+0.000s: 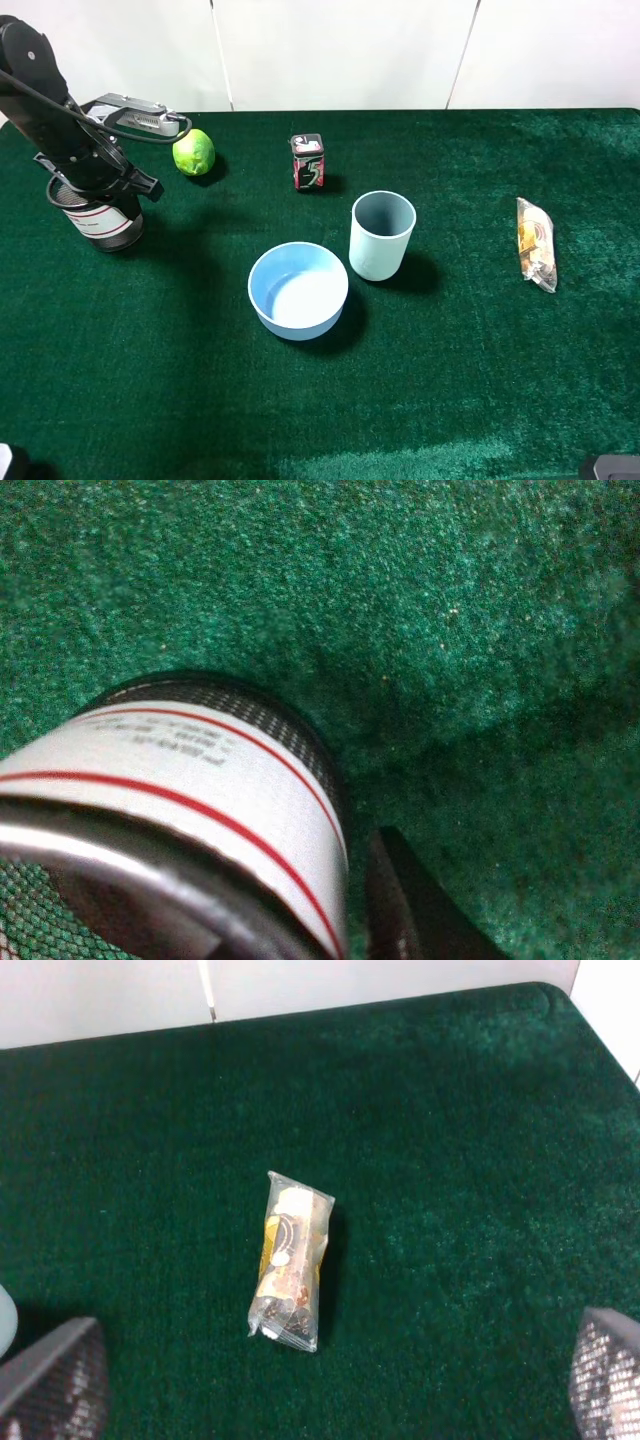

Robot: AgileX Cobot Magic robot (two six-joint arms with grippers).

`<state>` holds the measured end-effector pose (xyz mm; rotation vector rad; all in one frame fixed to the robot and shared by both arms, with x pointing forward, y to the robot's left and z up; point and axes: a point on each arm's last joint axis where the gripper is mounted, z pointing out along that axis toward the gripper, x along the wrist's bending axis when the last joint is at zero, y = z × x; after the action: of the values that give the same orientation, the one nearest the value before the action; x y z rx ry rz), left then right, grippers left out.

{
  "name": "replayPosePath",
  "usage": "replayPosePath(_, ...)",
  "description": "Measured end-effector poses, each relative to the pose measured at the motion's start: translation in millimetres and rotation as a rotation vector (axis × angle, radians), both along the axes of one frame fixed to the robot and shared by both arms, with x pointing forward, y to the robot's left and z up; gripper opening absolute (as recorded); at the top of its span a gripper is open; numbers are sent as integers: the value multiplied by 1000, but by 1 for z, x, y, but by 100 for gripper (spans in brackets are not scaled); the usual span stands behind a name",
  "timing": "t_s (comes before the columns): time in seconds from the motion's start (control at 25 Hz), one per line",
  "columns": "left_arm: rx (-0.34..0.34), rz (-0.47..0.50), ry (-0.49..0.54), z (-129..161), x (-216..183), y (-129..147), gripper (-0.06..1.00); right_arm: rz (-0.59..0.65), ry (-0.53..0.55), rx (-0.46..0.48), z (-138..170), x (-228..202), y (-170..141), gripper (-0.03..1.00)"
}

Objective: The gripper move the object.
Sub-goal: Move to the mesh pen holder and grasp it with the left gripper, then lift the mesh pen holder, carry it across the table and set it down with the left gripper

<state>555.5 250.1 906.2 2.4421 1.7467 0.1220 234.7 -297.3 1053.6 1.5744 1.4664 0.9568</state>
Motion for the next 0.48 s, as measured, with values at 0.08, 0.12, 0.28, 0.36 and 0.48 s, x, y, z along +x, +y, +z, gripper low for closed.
replayPosePath(0.08,0,0,-2,1,0,0,11,0,0,0,0,0,0,69)
replayPosePath(0.12,-1,1,-2,1,0,0,11,0,0,0,0,0,0,69)
replayPosePath(0.28,-6,23,-7,8,-2,0,11,0,0,0,0,0,0,69)
replayPosePath(0.36,-8,26,-3,14,-2,0,11,0,0,0,0,0,0,69)
replayPosePath(0.48,-7,28,23,23,0,0,11,0,0,0,0,0,0,69)
